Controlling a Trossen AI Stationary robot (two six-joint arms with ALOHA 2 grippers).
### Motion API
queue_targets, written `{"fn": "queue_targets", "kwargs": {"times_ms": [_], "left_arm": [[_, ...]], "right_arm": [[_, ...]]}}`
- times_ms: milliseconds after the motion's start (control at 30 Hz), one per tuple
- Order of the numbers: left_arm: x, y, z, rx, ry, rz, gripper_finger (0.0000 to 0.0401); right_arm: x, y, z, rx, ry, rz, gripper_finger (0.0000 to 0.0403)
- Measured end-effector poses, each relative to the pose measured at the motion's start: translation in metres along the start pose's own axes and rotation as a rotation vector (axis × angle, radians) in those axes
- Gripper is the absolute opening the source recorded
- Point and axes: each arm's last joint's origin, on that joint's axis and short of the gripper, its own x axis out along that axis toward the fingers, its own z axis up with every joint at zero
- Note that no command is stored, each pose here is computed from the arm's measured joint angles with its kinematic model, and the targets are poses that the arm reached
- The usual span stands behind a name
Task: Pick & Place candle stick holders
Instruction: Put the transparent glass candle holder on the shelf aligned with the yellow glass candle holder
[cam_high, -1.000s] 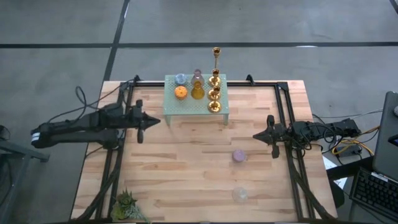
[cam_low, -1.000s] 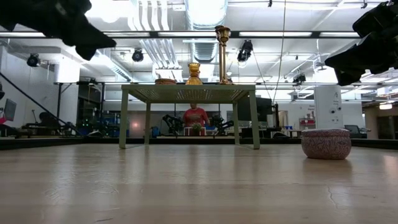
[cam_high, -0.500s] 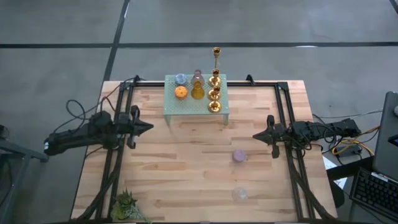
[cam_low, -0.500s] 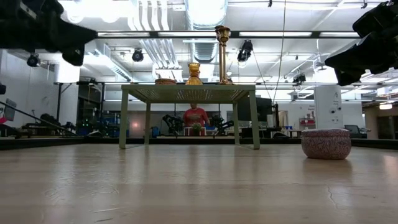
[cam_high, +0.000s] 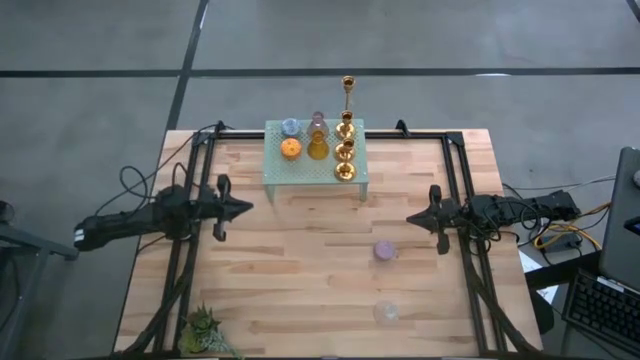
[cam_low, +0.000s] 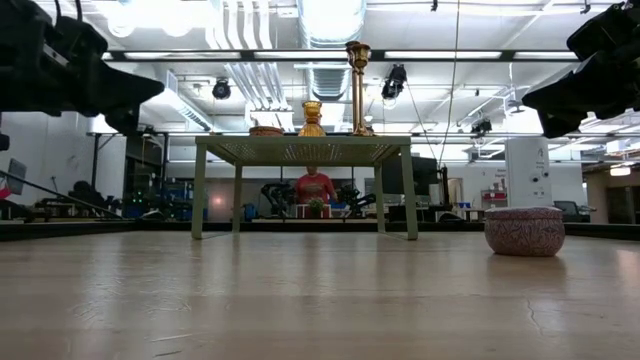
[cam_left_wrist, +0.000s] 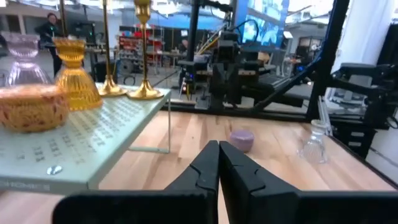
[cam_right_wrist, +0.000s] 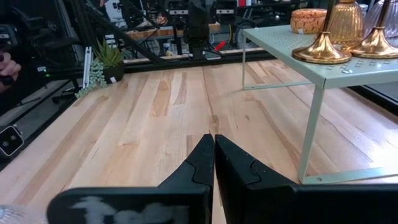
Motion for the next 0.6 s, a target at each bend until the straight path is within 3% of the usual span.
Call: {"fn": "queue_targets", "kwargs": {"times_ms": [600], "left_arm": [[0.0025,0.0007,-0.0046,-0.034,0.051,0.008,0.0014]], "right_arm": [[-0.0001,0.0000,0.0001,0.000,-0.001,0.000,0.0008]]}}
